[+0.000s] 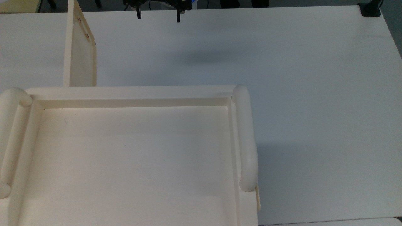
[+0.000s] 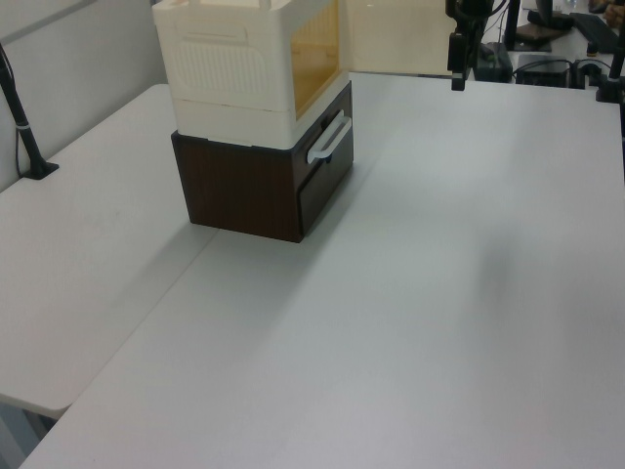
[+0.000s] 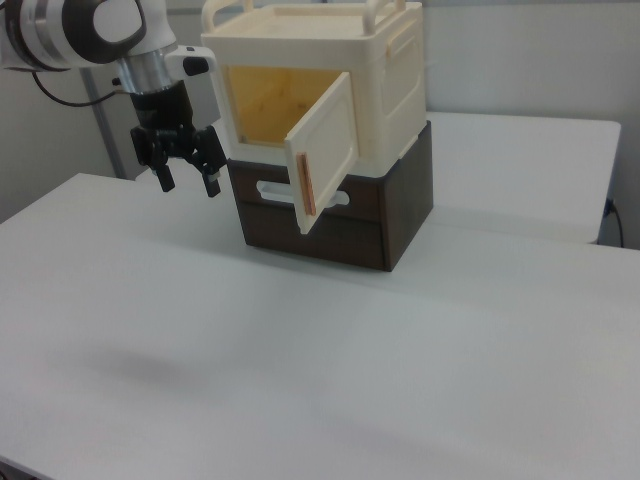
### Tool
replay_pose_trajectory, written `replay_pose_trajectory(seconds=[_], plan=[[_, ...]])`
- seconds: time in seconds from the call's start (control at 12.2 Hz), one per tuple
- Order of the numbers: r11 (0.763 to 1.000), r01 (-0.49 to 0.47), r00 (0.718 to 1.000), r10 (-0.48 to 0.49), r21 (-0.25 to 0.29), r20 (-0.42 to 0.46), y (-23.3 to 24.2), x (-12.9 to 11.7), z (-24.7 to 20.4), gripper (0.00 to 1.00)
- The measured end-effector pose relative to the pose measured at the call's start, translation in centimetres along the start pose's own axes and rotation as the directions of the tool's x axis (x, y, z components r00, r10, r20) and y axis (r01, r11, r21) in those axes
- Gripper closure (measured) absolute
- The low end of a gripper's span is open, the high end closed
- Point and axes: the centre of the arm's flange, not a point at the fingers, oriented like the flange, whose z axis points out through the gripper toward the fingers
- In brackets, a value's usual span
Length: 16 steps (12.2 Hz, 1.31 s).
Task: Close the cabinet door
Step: 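Lower the gripper beside the open cream cabinet door's outer edge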
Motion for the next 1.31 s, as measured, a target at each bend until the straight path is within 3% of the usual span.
replay_pose_trajectory(seconds=[1.06, 1.31], plan=[[1.000, 0.001, 1.000, -0.001, 0.000, 0.000, 0.00, 0.00, 0.00, 0.00], [1.000, 0.007, 1.000, -0.007, 0.000, 0.000, 0.00, 0.00, 0.00, 0.15]])
